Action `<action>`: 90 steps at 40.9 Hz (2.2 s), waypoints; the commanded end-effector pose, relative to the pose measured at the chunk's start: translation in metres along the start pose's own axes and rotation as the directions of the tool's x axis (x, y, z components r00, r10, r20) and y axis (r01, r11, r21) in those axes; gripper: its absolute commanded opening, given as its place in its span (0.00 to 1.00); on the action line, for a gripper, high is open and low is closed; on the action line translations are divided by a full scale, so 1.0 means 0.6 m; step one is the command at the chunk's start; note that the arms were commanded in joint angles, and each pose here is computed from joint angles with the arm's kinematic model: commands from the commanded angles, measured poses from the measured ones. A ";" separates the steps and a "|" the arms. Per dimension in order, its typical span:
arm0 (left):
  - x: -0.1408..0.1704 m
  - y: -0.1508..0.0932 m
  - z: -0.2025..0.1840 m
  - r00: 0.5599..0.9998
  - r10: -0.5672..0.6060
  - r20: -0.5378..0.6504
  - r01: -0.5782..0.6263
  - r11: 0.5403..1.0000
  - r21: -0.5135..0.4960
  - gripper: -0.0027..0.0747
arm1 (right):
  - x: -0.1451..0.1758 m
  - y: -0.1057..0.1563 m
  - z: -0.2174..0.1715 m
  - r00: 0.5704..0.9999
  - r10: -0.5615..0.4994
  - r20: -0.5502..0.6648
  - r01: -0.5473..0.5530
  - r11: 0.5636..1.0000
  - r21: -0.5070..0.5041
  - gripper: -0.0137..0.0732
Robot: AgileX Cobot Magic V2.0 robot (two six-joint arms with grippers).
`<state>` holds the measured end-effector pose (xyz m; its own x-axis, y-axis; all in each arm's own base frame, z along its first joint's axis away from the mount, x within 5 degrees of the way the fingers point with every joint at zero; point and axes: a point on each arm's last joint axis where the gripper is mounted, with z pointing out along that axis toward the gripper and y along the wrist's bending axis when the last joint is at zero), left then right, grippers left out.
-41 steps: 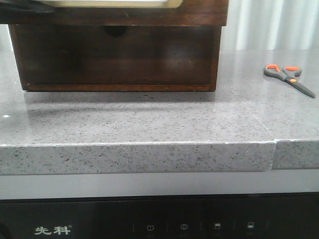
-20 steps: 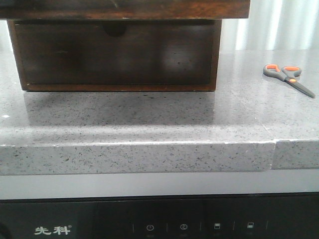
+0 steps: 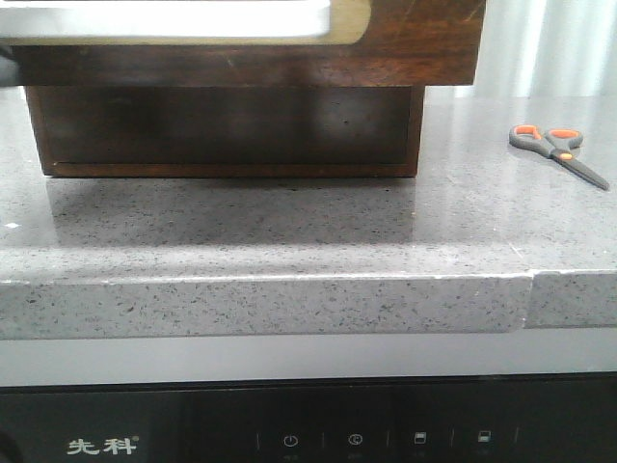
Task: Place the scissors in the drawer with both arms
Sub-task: 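Grasp the white drawer handle with the left gripper and pull the drawer open, then lower the right gripper onto the orange-handled scissors and close on them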
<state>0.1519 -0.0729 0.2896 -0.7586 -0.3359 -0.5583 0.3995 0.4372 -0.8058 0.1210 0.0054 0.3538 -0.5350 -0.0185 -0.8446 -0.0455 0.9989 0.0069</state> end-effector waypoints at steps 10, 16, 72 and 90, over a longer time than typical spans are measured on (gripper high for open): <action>0.014 -0.031 -0.026 0.995 0.093 -0.024 -0.095 0.993 -0.076 0.69 | -0.023 0.000 -0.008 0.996 -0.003 0.089 0.003 1.000 0.000 0.77; 0.030 -0.056 -0.053 0.982 0.179 -0.059 -0.187 0.969 -0.161 0.69 | -0.020 0.000 -0.008 0.997 -0.003 0.071 0.003 1.000 0.000 0.77; -0.048 -0.302 -0.166 0.538 0.842 0.051 -0.825 0.537 -0.176 0.67 | -0.141 -0.002 0.155 0.967 -0.056 -0.249 0.054 0.998 -0.014 0.77; -0.053 -0.309 -0.167 0.525 0.844 0.107 -0.826 0.536 -0.175 0.67 | -0.184 -0.005 0.280 0.904 -0.062 -0.424 0.054 0.998 -0.031 0.76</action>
<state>0.0498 -0.0593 0.4609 -0.0722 0.1837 -0.9803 0.7560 0.6511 0.0663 0.3118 0.0127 0.3427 -0.8628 -0.0979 -0.4960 -0.1020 0.9946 -0.0189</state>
